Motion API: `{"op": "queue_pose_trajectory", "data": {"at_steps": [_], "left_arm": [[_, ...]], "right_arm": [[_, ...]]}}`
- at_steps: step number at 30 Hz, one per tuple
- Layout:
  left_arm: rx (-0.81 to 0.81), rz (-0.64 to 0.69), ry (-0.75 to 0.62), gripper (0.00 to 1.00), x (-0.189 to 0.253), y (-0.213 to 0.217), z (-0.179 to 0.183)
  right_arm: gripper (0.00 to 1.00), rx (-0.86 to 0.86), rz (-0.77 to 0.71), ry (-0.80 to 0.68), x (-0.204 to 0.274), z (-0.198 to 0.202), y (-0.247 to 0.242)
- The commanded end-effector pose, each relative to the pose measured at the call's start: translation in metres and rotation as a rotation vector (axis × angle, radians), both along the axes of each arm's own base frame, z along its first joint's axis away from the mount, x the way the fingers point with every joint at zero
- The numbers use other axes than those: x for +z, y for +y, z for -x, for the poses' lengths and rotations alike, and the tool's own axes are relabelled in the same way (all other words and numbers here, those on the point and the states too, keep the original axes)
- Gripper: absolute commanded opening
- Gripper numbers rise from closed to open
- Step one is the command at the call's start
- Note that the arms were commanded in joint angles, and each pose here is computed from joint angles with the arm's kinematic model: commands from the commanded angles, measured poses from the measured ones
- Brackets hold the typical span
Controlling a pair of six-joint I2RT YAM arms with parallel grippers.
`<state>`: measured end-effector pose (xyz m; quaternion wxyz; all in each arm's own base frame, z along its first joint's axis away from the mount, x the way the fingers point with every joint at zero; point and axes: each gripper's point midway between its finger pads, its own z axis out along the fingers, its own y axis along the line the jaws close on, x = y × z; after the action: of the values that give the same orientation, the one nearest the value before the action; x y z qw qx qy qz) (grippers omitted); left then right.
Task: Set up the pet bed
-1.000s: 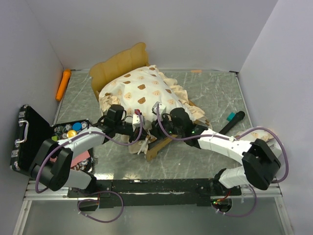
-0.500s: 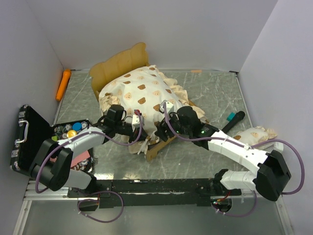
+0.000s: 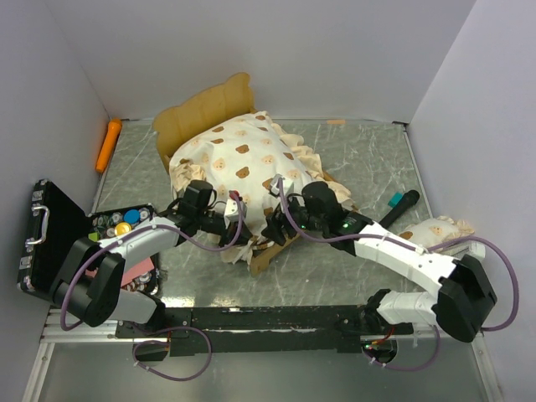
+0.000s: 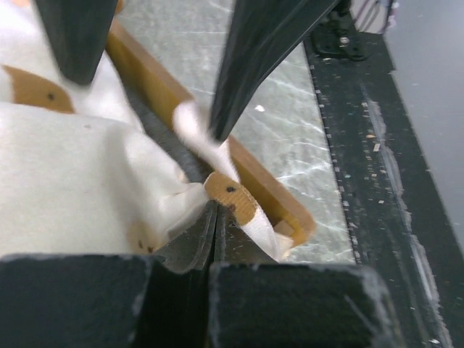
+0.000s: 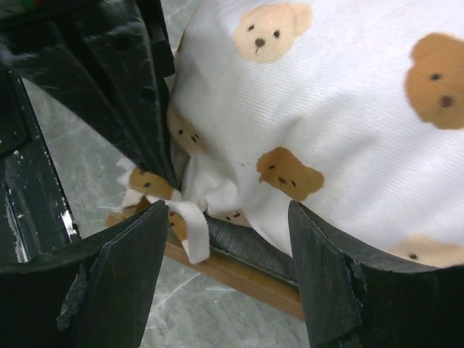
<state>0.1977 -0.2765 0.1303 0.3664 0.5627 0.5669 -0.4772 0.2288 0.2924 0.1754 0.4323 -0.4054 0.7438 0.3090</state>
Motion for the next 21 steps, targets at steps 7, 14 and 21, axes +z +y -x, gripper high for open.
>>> {"op": "queue_pose_trajectory", "data": {"at_steps": [7, 14, 21], "left_arm": [[-0.145, 0.061, 0.101, 0.01, 0.007, -0.009, 0.019], [-0.176, 0.089, 0.107, 0.01, 0.019, -0.016, 0.024], [-0.189, 0.141, 0.146, 0.01, 0.033, -0.023, 0.027]], "right_arm": [[0.74, 0.004, -0.020, -0.013, -0.001, -0.005, 0.005], [0.73, -0.001, 0.014, 0.015, -0.017, -0.013, 0.010], [0.73, -0.016, 0.013, 0.009, -0.018, -0.026, 0.018]]}}
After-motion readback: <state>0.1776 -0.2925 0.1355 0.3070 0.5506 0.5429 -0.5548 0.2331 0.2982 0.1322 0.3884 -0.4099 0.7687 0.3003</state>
